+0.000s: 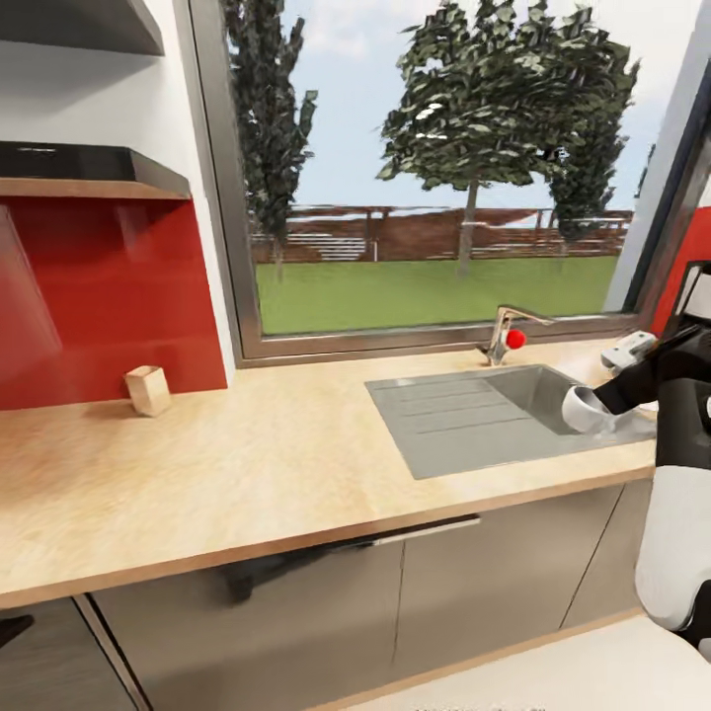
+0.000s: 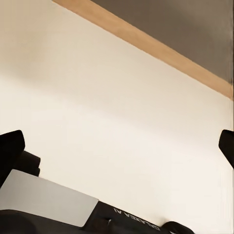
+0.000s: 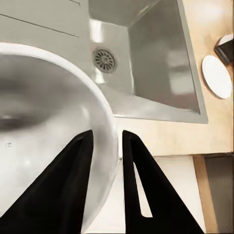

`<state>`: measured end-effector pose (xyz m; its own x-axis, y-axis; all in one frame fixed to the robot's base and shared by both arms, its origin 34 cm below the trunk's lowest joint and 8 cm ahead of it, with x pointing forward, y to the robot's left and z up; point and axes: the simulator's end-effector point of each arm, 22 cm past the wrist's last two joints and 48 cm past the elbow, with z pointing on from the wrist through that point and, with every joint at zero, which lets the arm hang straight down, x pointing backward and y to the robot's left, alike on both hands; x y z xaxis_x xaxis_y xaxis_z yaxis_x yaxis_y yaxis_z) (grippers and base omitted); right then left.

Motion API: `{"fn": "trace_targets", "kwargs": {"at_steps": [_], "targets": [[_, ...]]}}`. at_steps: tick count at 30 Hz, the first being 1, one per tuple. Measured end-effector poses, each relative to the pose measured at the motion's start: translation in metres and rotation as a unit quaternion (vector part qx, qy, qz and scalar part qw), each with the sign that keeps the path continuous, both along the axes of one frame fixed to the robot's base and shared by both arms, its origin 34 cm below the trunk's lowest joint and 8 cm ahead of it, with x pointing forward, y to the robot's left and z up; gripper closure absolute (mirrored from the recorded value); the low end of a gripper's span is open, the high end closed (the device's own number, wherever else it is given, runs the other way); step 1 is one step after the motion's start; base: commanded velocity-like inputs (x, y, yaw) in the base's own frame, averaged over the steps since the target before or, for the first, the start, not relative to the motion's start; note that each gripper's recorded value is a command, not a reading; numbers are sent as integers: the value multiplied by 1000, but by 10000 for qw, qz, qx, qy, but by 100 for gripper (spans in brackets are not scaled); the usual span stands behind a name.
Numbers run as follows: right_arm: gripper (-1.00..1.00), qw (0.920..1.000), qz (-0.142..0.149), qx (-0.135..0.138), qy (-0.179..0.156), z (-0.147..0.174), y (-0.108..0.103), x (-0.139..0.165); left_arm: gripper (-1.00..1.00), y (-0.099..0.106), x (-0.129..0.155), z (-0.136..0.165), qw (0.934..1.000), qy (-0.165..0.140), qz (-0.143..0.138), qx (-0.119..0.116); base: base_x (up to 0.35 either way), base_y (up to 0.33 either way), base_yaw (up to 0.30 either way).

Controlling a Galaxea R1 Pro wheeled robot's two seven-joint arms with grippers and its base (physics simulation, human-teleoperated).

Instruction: Set up a coffee station on the kitchen countertop: keep the coffee maker on the countertop, move the bottle of coffee from the kitchen shelf to the counter next to the coffee maker, place a paper coffee filter on top of the coffee maker, put the saucer next to the coffee maker with the coffee cup on the saucer, and place the electric kettle next to the coffee maker.

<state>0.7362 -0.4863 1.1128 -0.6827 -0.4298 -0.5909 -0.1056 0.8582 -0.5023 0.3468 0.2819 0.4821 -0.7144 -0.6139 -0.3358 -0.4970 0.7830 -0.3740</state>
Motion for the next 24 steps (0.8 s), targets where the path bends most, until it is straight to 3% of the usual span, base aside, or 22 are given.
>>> {"fn": "trace_targets", "kwargs": {"at_steps": [14, 24], "targets": [[100, 10000, -6, -13, 82, -10, -1, -2, -100, 0, 0, 0, 10000, -1, 0, 0, 0, -313, -216], [100, 9999, 25, 5, 160, -20, 2, -2, -100, 0, 0, 0, 10000, 1, 2, 4, 59, -319, -42]]}}
